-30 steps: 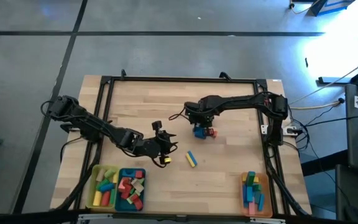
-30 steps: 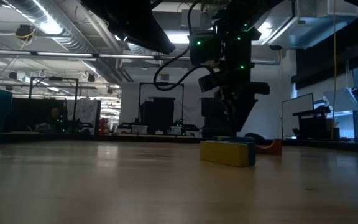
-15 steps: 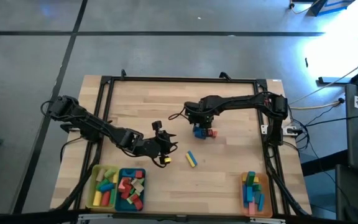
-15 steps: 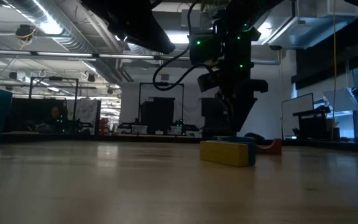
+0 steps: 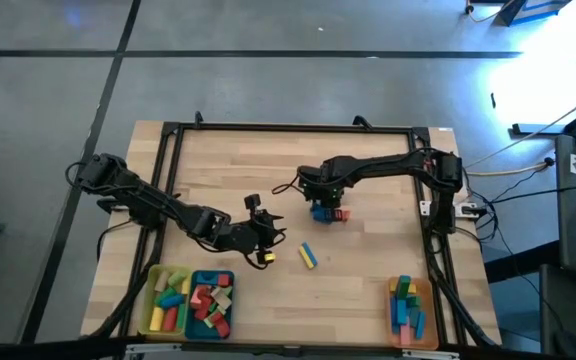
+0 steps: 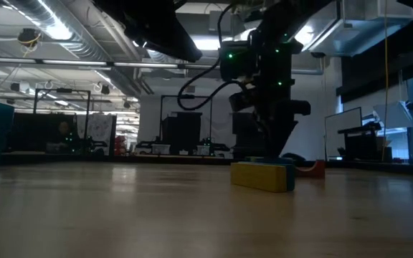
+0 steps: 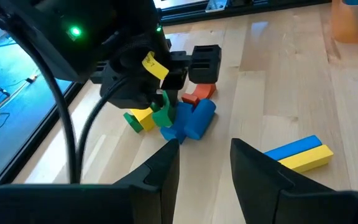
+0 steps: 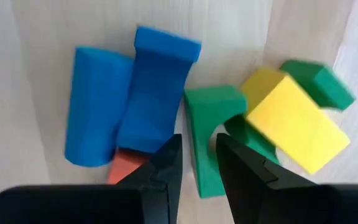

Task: Sort blocks by size
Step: Put the green arch block into the blue bin

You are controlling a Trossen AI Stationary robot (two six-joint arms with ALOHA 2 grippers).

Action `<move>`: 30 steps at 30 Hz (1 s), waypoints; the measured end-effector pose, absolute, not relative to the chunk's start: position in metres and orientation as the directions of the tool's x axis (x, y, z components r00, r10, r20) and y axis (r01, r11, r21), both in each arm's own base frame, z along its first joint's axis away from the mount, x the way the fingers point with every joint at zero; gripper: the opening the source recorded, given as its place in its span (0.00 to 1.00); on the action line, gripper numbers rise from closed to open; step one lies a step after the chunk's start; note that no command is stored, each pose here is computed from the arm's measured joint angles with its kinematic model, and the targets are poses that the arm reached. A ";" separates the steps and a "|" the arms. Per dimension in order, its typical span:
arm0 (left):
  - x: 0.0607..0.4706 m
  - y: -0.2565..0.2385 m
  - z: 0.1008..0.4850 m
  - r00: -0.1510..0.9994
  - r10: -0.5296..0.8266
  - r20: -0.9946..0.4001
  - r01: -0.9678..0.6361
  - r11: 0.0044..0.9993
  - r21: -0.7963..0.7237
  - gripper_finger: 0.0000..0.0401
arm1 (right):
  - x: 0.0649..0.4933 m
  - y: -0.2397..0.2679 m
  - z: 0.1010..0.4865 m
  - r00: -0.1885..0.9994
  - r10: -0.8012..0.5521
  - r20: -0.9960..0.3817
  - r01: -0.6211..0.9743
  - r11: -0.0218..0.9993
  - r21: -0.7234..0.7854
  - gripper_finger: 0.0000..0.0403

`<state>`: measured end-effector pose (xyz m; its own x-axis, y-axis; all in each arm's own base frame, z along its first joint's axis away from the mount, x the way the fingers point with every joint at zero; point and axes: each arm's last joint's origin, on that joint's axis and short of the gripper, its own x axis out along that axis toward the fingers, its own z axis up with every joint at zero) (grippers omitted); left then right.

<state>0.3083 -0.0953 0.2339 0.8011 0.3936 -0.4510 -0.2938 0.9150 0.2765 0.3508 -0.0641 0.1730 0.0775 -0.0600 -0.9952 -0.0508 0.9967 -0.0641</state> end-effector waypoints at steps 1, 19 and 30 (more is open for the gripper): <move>0.308 -0.095 0.234 0.801 0.394 -0.451 -0.294 0.915 0.277 0.30 | 0.350 -0.064 0.172 0.069 -0.064 -0.996 -0.051 0.996 -0.067 0.25; 0.308 -0.095 0.234 0.801 0.394 -0.451 -0.294 0.915 0.277 0.30 | 0.346 -0.064 0.158 0.088 -0.077 -0.993 -0.101 0.991 -0.086 0.07; 0.309 -0.096 0.235 0.807 0.391 -0.443 -0.238 0.902 0.361 0.30 | 0.354 -0.063 0.190 0.072 0.009 -0.997 -0.117 0.993 0.000 0.07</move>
<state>0.3090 -0.0956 0.2349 0.8068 0.3907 -0.4432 -0.2380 0.9015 0.3614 0.3543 -0.0627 0.1900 0.0722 0.0087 -0.9974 -0.1171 0.9931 0.0002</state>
